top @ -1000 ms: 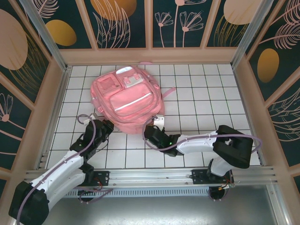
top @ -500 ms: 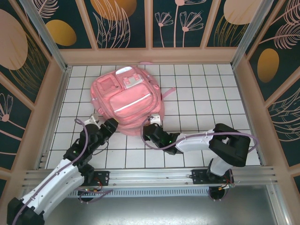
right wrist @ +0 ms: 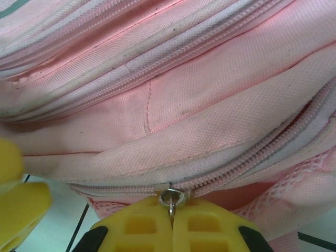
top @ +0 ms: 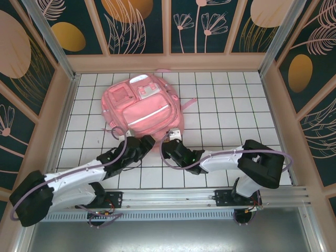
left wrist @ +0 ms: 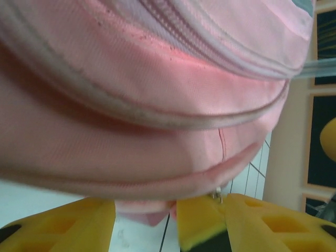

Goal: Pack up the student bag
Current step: Zip the student bag at the center of the table.

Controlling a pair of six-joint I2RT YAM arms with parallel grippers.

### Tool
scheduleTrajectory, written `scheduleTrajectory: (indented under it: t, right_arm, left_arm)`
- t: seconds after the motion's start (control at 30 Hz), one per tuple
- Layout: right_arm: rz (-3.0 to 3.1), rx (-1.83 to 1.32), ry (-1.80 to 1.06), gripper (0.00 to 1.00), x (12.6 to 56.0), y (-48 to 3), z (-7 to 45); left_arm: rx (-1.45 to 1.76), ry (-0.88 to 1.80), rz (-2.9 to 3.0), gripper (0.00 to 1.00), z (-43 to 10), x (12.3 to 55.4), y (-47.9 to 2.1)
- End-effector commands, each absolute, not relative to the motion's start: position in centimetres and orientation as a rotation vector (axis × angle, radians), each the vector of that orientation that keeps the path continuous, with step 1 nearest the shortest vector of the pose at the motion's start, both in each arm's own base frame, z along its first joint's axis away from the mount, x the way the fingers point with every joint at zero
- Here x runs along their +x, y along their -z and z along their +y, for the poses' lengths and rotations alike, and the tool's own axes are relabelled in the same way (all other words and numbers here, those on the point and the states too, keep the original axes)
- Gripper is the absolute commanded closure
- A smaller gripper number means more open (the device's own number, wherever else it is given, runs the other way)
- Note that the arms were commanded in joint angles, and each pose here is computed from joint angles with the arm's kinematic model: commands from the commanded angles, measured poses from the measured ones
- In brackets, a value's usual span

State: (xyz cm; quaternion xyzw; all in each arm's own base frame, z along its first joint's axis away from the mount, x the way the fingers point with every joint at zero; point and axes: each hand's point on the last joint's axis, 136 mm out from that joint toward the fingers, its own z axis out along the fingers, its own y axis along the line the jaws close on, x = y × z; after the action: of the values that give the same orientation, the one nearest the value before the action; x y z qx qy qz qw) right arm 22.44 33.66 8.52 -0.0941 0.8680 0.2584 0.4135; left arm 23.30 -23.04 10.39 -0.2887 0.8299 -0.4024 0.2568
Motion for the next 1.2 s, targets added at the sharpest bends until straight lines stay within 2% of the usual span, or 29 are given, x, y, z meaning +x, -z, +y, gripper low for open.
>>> scheduleTrajectory:
  t: [0.0,0.1,0.13,0.23,0.27,0.8,1.0,1.17]
  right_arm:
    - [2.104,-0.226,-0.757,1.00,22.3,-11.1,34.4]
    - [2.102,-0.236,-0.766,1.00,22.2,-11.1,34.3]
    - [2.102,-0.241,-0.766,1.00,22.1,-11.1,34.3]
    - [2.099,-0.255,-0.755,1.00,22.2,-11.1,34.2]
    - [2.102,-0.261,-0.748,1.00,22.3,-11.0,34.1]
    - [2.185,-0.214,-0.607,1.00,25.9,-8.8,30.6]
    - [2.207,-0.180,-0.538,1.00,27.2,-7.9,28.8]
    - [2.209,-0.223,-0.512,1.00,28.2,-7.7,28.1]
  left_arm:
    - [-0.833,1.150,2.171,0.42,-24.9,25.3,-12.1]
    - [-0.847,1.116,2.209,0.44,-25.7,25.7,-10.8]
    - [-0.855,1.103,2.214,0.51,-25.7,25.8,-10.4]
    - [-0.884,1.044,2.212,0.94,-24.6,25.7,-9.8]
    - [-0.894,1.007,2.209,1.00,-24.0,25.7,-9.8]
    - [-0.998,0.631,2.050,1.00,-8.9,22.6,-10.5]
    - [-0.945,0.467,2.040,1.00,-6.5,22.9,-12.3]
    - [-0.924,0.490,2.070,1.00,-7.1,23.0,-11.9]
